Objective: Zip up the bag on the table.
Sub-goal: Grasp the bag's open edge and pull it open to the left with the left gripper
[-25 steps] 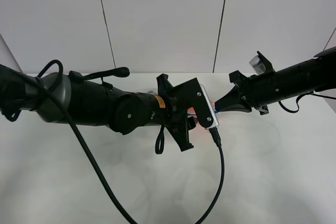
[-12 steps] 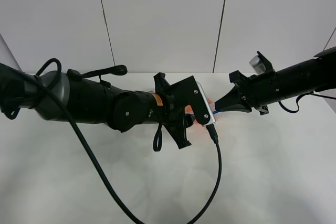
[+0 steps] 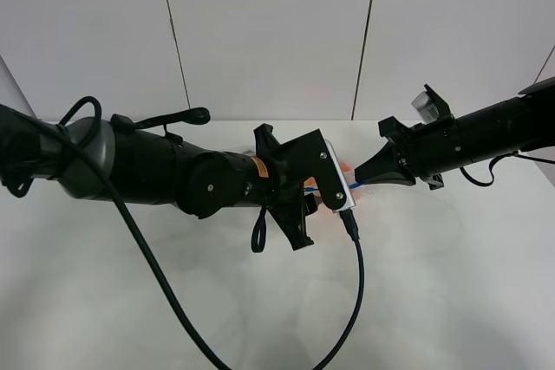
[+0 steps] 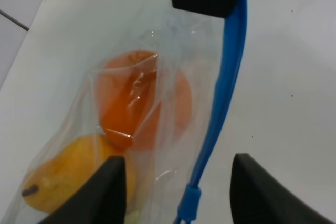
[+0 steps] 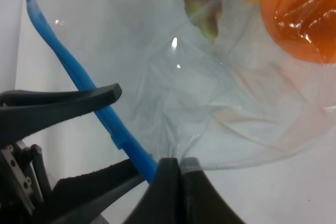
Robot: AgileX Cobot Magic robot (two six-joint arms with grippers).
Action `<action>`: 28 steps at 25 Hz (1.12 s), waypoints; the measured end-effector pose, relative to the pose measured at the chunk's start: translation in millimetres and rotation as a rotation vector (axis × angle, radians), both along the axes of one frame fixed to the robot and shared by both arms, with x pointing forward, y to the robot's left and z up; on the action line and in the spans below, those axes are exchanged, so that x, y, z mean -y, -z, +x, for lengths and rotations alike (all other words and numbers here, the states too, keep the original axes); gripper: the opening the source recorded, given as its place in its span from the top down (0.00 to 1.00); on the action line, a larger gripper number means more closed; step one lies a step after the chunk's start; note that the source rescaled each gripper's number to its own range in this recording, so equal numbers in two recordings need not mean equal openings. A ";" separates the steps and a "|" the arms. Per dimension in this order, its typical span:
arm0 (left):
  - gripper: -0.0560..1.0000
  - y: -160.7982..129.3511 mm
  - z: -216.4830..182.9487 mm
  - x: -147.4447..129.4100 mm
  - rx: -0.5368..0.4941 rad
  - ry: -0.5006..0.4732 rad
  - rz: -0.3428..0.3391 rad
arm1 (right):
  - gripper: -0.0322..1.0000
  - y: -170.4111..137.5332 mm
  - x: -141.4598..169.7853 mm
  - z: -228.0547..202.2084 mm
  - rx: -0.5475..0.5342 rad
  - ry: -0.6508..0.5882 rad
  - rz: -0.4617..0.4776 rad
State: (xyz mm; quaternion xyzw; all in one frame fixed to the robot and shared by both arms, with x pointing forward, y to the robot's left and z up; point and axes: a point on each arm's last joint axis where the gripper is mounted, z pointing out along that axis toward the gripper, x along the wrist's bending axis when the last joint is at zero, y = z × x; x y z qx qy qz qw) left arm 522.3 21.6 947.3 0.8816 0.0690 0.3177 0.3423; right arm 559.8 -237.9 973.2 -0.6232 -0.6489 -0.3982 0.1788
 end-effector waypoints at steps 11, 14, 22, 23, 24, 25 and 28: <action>0.15 0.1 0.0 0.0 -0.001 0.000 0.000 | 0.97 0.0 0.0 0.0 0.000 0.000 0.000; 0.37 0.1 0.0 0.0 -0.001 0.000 0.000 | 0.97 0.0 0.0 0.0 0.001 0.000 0.000; 0.88 0.1 0.0 0.0 -0.001 0.000 0.000 | 0.97 -0.2 0.0 0.3 0.001 0.004 0.002; 0.92 0.1 0.0 0.0 -0.001 0.000 0.000 | 0.97 -0.2 0.0 0.3 0.002 0.003 0.002; 0.93 0.1 0.0 0.0 -0.001 0.000 0.000 | 0.97 -0.2 0.0 0.3 0.002 0.003 0.002; 0.93 0.1 0.0 0.0 -0.001 0.000 0.000 | 0.97 -0.3 -0.1 0.4 0.003 0.003 0.003; 0.94 0.1 0.0 0.0 -0.001 0.000 0.000 | 0.97 -0.3 -0.1 0.5 0.006 0.002 0.003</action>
